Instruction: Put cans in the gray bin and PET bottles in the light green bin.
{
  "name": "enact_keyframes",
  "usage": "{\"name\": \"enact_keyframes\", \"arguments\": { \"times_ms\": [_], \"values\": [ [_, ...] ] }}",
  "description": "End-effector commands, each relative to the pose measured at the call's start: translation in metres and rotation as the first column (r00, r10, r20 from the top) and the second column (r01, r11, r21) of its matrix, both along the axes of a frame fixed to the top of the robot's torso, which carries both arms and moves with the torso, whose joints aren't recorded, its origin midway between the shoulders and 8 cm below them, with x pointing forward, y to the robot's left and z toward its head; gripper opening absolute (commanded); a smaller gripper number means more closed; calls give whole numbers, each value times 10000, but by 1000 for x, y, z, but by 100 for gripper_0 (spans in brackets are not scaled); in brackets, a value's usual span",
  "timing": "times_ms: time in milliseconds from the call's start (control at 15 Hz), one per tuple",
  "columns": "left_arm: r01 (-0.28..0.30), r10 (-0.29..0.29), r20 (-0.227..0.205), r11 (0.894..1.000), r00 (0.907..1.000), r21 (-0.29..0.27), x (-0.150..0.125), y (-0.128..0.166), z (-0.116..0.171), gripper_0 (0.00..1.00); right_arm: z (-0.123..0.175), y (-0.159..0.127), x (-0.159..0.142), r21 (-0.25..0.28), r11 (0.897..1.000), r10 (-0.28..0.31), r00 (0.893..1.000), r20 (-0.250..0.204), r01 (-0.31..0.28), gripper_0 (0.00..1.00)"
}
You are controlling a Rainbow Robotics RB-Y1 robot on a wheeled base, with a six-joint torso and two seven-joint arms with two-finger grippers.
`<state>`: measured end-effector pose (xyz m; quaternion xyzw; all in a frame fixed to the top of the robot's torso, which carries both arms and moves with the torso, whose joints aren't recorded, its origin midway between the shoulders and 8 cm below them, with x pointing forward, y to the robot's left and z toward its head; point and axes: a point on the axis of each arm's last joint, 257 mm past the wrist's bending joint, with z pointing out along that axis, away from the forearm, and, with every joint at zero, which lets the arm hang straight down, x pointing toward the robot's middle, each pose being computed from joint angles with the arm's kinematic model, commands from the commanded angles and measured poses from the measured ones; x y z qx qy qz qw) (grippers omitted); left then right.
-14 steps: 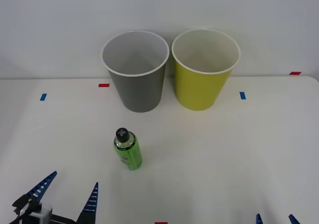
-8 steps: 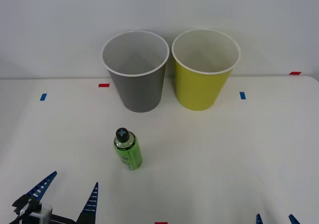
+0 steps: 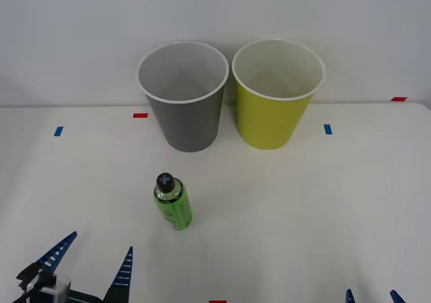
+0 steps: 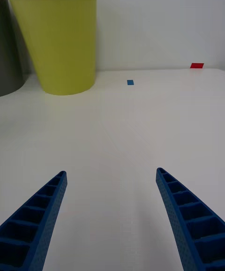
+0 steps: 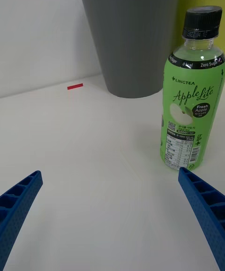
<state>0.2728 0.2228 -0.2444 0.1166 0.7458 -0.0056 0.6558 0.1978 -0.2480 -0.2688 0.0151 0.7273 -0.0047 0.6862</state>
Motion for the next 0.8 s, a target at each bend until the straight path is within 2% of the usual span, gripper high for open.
{"name": "enact_keyframes", "arguments": {
  "times_ms": [67,800],
  "values": [
    [0,0,1,10000,10000,0,0,0,0,100,0,0,0,0,10000,0,10000,0,0,65],
    [0,0,1,10000,10000,0,0,0,0,100,0,0,0,0,10000,0,10000,0,0,65]
  ]
}}
